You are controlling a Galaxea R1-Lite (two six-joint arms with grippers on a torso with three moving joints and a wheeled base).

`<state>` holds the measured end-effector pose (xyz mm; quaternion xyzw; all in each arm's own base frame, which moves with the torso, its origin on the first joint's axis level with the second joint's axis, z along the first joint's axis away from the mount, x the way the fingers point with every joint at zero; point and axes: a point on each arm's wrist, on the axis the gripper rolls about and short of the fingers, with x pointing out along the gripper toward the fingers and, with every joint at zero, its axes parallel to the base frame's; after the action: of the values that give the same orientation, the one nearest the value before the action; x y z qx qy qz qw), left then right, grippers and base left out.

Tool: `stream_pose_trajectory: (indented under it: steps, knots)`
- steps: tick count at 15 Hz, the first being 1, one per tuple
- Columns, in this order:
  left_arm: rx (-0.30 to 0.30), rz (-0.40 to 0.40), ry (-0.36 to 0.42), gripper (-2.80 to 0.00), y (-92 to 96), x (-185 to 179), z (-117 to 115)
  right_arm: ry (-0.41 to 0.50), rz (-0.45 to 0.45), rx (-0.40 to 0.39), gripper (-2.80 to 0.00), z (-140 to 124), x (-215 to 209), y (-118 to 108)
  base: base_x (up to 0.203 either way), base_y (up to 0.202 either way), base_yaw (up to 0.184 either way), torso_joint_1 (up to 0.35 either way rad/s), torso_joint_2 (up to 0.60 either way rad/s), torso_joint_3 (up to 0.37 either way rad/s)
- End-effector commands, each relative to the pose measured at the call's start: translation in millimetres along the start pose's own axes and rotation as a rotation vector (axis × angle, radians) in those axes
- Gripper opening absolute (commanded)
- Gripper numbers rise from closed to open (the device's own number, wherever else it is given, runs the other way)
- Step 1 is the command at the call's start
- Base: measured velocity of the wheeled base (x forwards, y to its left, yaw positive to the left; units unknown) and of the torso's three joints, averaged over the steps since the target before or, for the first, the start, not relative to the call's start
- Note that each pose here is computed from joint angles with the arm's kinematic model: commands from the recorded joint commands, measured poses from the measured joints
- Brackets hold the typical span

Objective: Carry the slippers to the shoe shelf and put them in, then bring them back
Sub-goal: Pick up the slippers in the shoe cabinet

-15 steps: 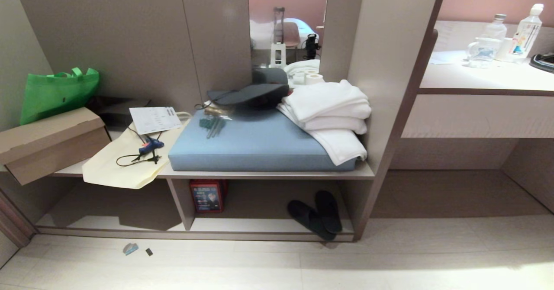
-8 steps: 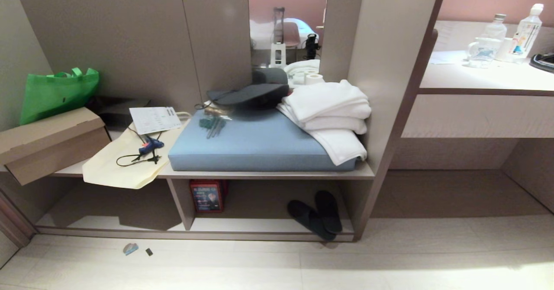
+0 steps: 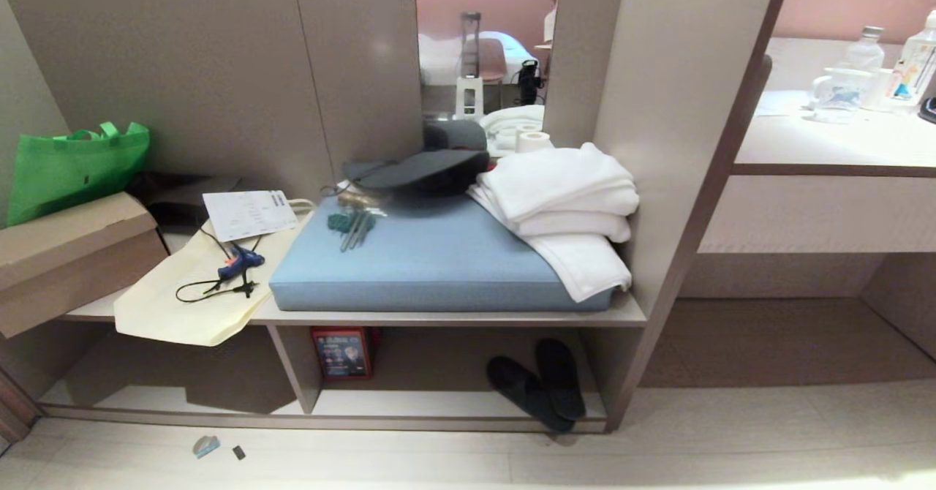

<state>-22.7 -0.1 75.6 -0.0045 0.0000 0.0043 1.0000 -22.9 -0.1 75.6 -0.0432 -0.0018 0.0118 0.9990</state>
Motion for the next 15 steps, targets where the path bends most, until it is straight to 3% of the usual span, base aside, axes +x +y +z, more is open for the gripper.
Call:
stream_pose_trajectory:
  steps: [1, 3, 15]
  knots:
    - [0.0, 0.001, 0.0, -2.8, 0.0, 0.1, 0.1, 0.001, 0.001, 0.0, -2.8, 0.1, 0.1, 0.0, 0.192, 0.0, -0.001, 0.004, 0.0, 0.003]
    - [-0.002, 0.001, 0.001, -2.8, 0.0, 0.1, 0.0, 0.002, 0.001, 0.006, -2.8, -0.1, 0.1, 0.0, 0.111, 0.0, 0.002, 0.008, 0.0, 0.0]
    - [-0.001, 0.001, 0.0, -2.8, 0.0, 0.1, 0.1, 0.002, 0.001, -0.006, -2.8, 0.0, 0.1, 0.0, 0.0, 0.0, 0.0, 0.0, 0.0, 0.0]
